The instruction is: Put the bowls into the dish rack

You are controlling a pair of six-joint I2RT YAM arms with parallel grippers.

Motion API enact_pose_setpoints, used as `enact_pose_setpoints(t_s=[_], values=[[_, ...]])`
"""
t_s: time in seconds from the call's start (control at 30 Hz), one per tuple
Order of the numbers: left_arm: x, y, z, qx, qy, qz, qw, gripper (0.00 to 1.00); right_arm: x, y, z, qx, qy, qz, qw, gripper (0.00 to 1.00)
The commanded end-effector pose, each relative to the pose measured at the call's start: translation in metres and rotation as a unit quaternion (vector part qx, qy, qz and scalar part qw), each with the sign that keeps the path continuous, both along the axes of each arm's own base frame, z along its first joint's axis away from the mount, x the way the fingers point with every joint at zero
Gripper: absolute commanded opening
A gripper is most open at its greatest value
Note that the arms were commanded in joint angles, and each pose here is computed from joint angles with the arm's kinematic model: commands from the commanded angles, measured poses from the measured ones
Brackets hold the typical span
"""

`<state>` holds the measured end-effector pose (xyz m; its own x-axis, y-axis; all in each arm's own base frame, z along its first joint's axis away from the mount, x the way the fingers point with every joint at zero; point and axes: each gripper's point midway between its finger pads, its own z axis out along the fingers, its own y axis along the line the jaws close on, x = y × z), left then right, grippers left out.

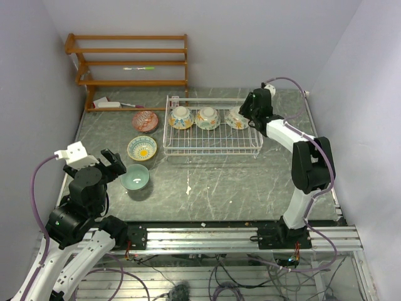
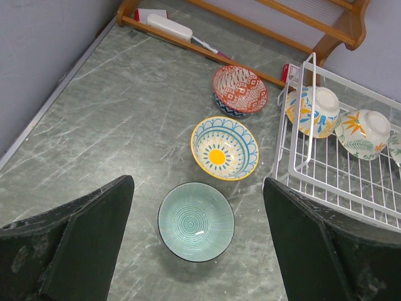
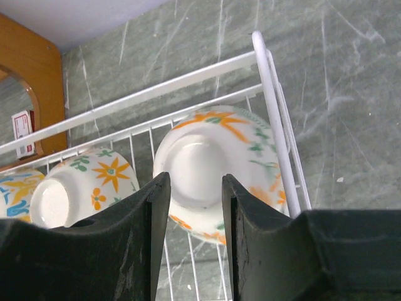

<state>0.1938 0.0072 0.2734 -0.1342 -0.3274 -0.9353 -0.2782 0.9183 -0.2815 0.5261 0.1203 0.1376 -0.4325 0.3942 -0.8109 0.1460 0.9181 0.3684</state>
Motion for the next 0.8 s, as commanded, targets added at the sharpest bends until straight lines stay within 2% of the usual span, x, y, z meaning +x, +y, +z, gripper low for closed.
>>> enact_pose_setpoints(t_s=[0.0,0.53,0.63,0.77], values=[[-0.002,0.004,0.015,-0.01,-0.022,0.008,1.0,0.95,-0.006,-0.001,-0.001,-0.005,0.006,-0.002,1.0,0.38],[-0.001,0.003,0.015,-0.01,-0.022,0.007,1.0,0.95,-0.012,0.007,0.008,-0.021,0.014,0.024,0.999,0.4],[-0.001,0.003,0.014,-0.009,-0.021,0.007,1.0,0.95,-0.021,0.029,0.021,-0.044,-0.003,0.054,0.998,0.49],[-0.001,0.004,0.014,-0.009,-0.019,0.009,1.0,0.95,-0.046,0.084,0.056,-0.086,-0.051,0.125,0.987,0.64]])
